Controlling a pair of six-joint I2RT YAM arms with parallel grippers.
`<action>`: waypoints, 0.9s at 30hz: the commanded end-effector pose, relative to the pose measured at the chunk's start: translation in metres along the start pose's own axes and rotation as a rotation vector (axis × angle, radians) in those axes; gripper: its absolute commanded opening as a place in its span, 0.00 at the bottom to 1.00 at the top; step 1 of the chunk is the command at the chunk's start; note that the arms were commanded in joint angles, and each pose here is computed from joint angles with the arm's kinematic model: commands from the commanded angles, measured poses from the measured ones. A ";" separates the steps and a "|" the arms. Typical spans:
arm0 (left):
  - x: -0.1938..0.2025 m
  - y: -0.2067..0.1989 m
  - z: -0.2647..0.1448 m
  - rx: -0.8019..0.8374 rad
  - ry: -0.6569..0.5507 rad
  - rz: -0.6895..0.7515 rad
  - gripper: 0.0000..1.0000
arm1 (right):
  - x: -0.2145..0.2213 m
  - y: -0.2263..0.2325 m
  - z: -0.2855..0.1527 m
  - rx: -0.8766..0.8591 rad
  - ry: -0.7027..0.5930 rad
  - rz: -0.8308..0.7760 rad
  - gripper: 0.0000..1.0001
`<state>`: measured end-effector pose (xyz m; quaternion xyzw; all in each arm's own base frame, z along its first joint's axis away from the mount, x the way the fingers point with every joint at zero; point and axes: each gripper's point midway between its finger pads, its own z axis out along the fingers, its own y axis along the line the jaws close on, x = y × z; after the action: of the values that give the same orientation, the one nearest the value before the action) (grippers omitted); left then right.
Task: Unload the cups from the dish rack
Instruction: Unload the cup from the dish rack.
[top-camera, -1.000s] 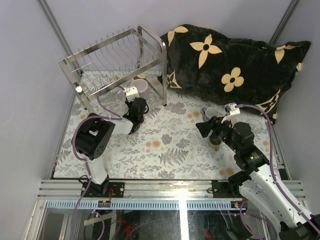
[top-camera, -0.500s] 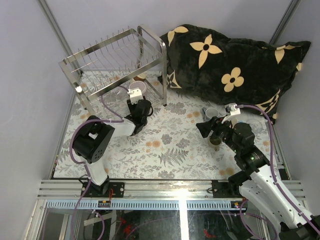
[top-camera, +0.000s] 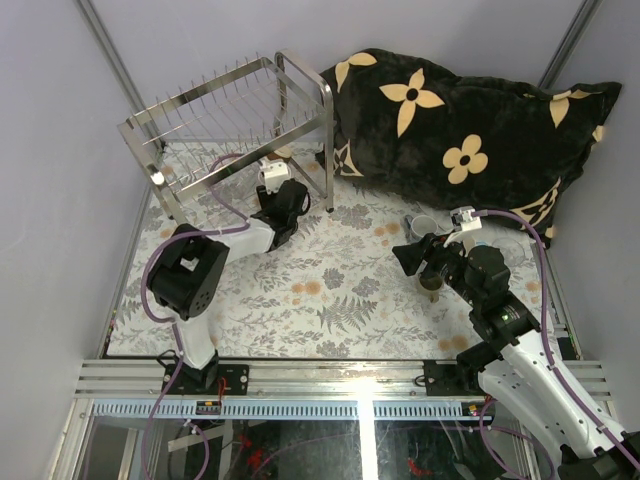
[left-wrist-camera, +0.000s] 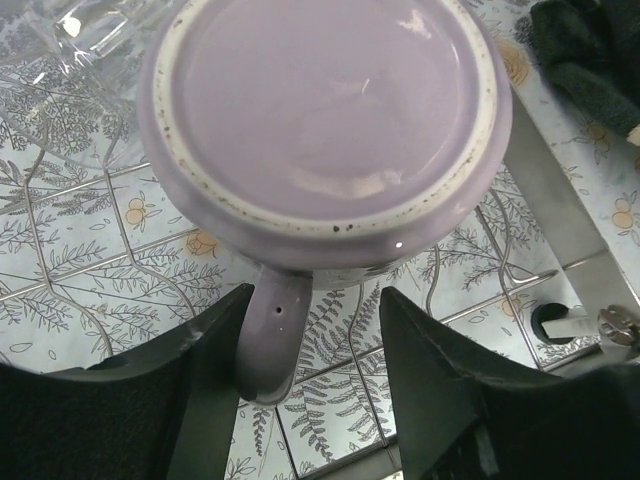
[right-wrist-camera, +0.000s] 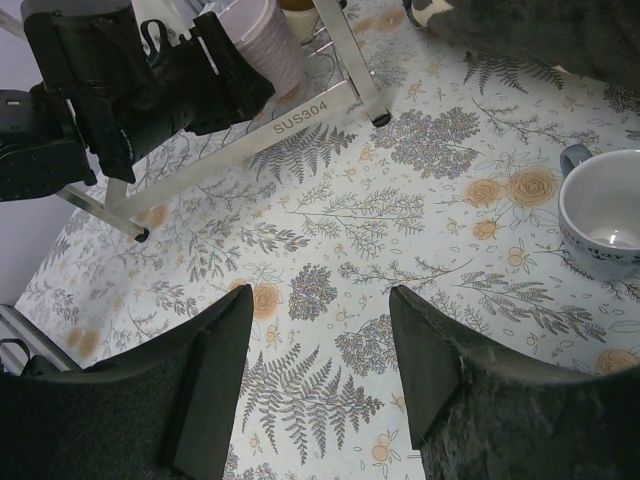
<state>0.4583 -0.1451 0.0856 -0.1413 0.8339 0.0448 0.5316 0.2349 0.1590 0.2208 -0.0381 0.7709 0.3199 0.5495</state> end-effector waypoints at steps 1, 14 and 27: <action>0.011 0.003 0.009 -0.013 0.055 0.035 0.51 | -0.013 0.003 -0.001 -0.003 -0.048 -0.006 0.64; 0.013 0.007 0.023 -0.019 0.067 0.028 0.49 | -0.013 0.002 -0.001 0.001 -0.048 -0.005 0.64; 0.016 0.007 0.030 -0.023 0.078 0.025 0.23 | -0.013 0.002 -0.001 0.004 -0.047 -0.004 0.64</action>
<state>0.4688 -0.1483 0.0603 -0.1283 0.8562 0.0387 0.4990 0.2349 0.1589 0.2204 -0.0379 0.7714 0.3194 0.5491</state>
